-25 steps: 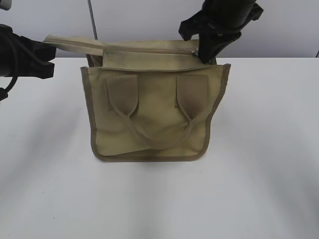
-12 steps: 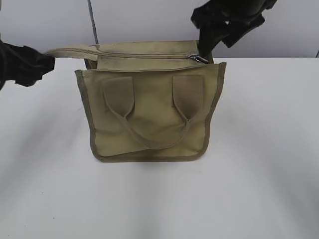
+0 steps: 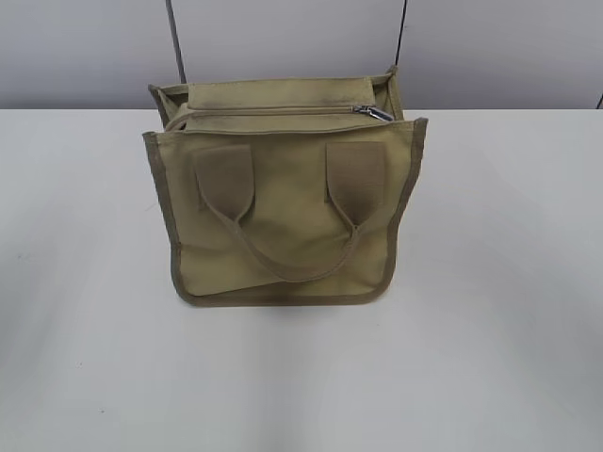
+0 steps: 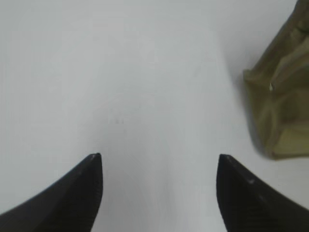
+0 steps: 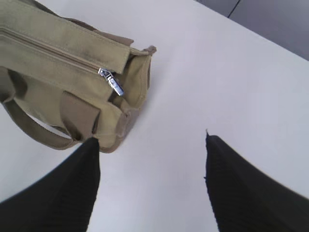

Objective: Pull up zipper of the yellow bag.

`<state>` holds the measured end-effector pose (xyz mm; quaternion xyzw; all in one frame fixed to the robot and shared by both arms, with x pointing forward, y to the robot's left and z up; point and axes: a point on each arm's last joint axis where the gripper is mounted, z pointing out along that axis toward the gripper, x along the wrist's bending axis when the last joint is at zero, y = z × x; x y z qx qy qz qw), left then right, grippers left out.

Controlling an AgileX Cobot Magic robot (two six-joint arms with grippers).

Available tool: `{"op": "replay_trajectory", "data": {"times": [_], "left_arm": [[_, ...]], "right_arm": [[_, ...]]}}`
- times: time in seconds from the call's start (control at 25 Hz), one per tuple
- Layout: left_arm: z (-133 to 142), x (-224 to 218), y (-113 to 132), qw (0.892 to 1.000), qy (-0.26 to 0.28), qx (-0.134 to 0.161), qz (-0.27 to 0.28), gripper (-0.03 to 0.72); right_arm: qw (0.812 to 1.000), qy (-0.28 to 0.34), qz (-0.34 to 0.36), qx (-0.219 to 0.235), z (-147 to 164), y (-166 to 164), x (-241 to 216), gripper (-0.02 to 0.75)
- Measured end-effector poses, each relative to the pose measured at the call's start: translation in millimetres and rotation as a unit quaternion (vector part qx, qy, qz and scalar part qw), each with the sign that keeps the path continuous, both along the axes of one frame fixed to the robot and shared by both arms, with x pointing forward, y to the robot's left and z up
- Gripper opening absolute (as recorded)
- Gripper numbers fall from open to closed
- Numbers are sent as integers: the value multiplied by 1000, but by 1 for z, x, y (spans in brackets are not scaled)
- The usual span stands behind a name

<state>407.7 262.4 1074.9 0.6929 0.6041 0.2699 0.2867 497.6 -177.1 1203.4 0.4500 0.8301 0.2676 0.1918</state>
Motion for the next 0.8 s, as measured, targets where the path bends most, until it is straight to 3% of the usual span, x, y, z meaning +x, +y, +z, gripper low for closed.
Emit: {"op": "replay_trajectory", "data": {"times": [0.16,0.36,0.52,0.8], "left_arm": [[11,-46,5,998,36,-23,-35,513],[13,-95,12,993,82,-23,-87,422],[14,-126,20,993,52,-24,-107,405],[-13,-156,30,993,11,-28,-114,400]], "right_arm": [[999,-43,-5,21,-1,-27,-57,503],[998,-59,-7,30,-40,-58,-125,503],[997,-64,-13,43,-81,-82,-177,503],[997,-64,-16,46,-132,-105,-225,503]]}}
